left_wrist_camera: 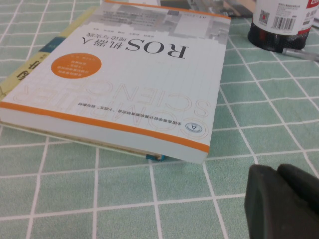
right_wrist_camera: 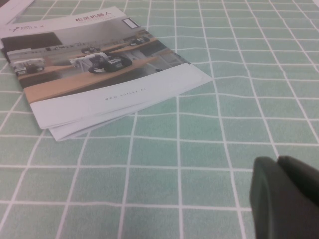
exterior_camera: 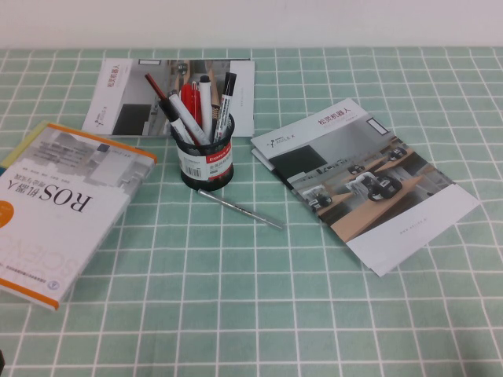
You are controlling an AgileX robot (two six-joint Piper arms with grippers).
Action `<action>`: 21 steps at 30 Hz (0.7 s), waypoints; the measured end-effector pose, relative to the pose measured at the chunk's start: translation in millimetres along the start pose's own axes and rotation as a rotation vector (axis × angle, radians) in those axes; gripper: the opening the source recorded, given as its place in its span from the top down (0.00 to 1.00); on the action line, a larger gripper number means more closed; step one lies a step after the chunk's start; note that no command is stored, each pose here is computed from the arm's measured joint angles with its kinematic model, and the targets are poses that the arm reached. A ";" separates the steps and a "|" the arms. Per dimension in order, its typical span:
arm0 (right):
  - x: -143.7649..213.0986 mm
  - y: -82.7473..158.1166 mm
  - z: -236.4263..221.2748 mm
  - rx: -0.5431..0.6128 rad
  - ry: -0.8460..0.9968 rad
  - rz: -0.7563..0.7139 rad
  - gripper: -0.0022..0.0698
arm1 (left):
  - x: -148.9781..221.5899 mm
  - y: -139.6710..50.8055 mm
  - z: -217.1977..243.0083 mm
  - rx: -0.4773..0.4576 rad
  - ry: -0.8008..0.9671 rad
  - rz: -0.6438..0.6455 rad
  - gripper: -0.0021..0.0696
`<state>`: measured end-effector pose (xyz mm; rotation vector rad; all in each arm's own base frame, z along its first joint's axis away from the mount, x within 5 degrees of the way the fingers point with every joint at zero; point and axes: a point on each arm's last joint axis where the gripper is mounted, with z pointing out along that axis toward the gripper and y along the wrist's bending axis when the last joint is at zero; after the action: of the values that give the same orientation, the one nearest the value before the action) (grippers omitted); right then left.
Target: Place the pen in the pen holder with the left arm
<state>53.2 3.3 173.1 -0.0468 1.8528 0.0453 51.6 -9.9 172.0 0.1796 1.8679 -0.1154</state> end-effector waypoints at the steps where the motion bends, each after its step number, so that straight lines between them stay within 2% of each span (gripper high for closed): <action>1: 0.0 0.0 0.0 0.000 0.000 0.000 1.00 | 0.0 0.0 0.0 0.000 0.000 0.000 0.97; 16: 0.0 0.0 0.0 0.000 0.000 0.000 1.00 | -2.1 0.1 0.2 -0.001 -0.029 -0.004 0.97; 18: 0.0 0.0 0.0 0.000 0.000 0.000 1.00 | -4.0 -1.0 0.3 0.013 -0.053 -0.064 0.97; 21: 0.0 0.0 0.0 0.000 0.000 0.000 1.00 | -11.2 -3.3 -0.4 0.055 -0.127 -0.286 0.97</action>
<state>53.2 3.3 173.1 -0.0468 1.8528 0.0453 53.9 -13.9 182.7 -0.0569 1.7558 -0.3669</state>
